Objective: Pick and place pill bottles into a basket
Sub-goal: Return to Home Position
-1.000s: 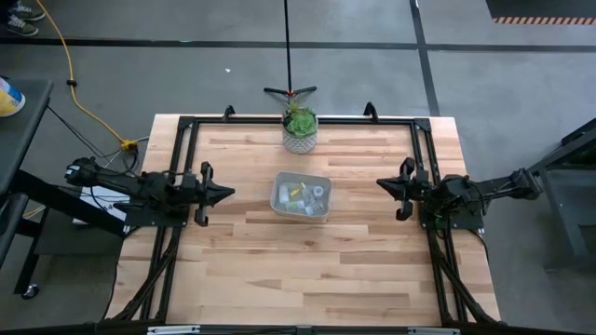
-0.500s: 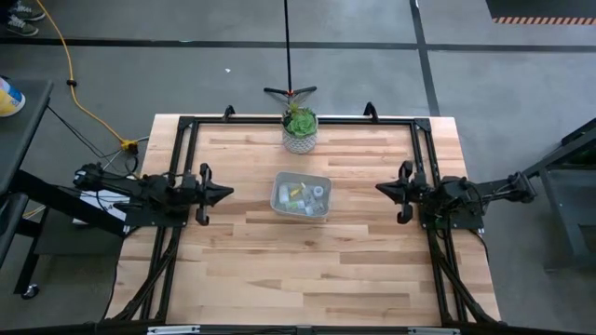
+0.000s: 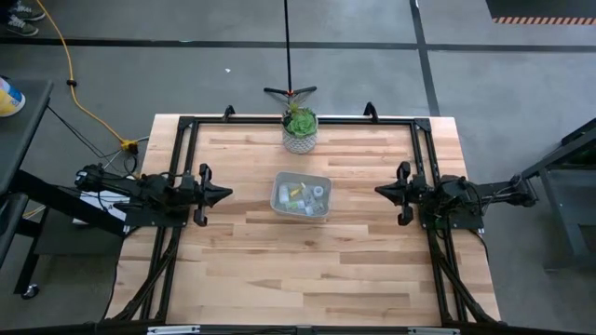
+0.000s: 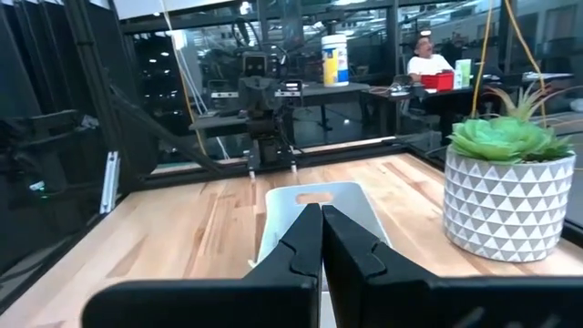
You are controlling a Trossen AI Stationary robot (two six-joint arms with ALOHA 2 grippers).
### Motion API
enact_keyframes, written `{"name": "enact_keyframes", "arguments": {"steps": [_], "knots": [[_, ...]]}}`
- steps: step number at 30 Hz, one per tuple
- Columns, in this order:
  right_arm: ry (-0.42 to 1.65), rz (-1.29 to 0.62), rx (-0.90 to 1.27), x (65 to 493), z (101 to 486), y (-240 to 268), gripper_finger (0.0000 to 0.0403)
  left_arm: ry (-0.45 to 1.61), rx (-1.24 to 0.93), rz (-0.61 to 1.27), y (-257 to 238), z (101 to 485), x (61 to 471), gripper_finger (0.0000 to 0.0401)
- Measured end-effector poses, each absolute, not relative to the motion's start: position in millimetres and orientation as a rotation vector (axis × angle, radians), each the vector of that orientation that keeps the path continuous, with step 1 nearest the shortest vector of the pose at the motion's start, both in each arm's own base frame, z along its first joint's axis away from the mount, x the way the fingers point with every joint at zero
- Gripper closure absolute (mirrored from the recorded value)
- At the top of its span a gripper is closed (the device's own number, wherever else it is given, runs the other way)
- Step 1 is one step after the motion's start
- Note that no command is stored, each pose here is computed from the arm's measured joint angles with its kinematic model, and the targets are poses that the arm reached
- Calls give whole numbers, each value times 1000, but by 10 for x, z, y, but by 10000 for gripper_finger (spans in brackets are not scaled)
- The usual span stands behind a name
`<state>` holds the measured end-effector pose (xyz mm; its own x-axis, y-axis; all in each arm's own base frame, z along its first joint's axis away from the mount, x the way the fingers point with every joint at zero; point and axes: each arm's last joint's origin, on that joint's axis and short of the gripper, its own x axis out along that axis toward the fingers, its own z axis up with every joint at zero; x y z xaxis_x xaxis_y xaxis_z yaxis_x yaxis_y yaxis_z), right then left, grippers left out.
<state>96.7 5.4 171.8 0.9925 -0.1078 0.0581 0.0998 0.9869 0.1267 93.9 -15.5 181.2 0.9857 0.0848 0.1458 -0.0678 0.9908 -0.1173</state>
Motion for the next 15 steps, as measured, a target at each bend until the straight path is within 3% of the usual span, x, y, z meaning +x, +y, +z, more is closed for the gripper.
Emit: {"name": "enact_keyframes", "arguments": {"steps": [5,15], "knots": [[-64,-116,122,968,1716,45,403,-133,-124,99,-150,1791,941,372],[-64,-115,122,968,1715,45,403,-102,-115,105,-149,1760,945,263]]}}
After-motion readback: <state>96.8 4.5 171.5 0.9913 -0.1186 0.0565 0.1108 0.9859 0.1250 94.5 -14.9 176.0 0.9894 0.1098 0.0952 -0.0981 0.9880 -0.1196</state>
